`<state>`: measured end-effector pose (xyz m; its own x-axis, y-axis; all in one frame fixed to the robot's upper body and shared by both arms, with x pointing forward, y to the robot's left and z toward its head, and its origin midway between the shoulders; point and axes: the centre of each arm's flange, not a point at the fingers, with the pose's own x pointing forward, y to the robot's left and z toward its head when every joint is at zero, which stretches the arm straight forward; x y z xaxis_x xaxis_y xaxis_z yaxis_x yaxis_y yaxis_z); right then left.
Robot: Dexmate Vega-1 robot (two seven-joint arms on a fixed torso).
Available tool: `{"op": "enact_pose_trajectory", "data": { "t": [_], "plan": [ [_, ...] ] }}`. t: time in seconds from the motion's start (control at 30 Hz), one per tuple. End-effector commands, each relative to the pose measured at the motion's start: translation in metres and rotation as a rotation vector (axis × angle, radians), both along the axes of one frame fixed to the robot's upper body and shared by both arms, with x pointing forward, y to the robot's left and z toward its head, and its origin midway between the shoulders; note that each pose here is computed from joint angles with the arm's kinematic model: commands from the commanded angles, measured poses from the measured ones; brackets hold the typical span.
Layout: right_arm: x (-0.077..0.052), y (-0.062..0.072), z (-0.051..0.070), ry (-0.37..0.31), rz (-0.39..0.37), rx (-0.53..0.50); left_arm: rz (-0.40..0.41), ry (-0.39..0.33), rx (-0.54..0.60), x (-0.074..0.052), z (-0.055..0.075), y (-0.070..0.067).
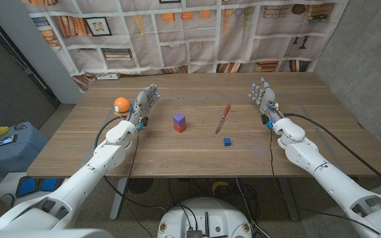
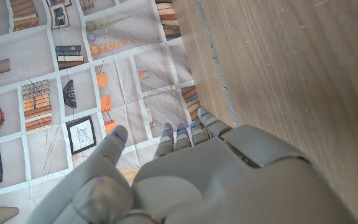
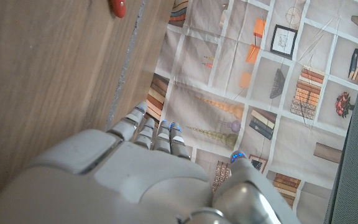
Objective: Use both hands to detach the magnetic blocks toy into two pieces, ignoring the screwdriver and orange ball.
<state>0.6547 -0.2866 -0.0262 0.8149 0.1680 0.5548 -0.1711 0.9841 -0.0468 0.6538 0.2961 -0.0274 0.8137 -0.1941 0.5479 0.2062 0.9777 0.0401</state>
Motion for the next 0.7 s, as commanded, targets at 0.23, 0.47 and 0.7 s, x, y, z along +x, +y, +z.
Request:
{"op": "enact_pose_trajectory", "data": {
  "t": [0.23, 0.47, 0.7],
  "plan": [
    [0.0, 0.004, 0.002, -0.018, -0.073, -0.026, 0.016, -0.022, 0.086, -0.01, 0.018, 0.014],
    [-0.001, 0.004, 0.002, -0.015, -0.078, -0.018, 0.021, -0.049, 0.142, -0.02, 0.027, 0.018],
    [-0.001, 0.006, 0.003, -0.012, -0.085, -0.022, 0.029, -0.072, 0.209, -0.031, 0.037, 0.025]
  ]
}}
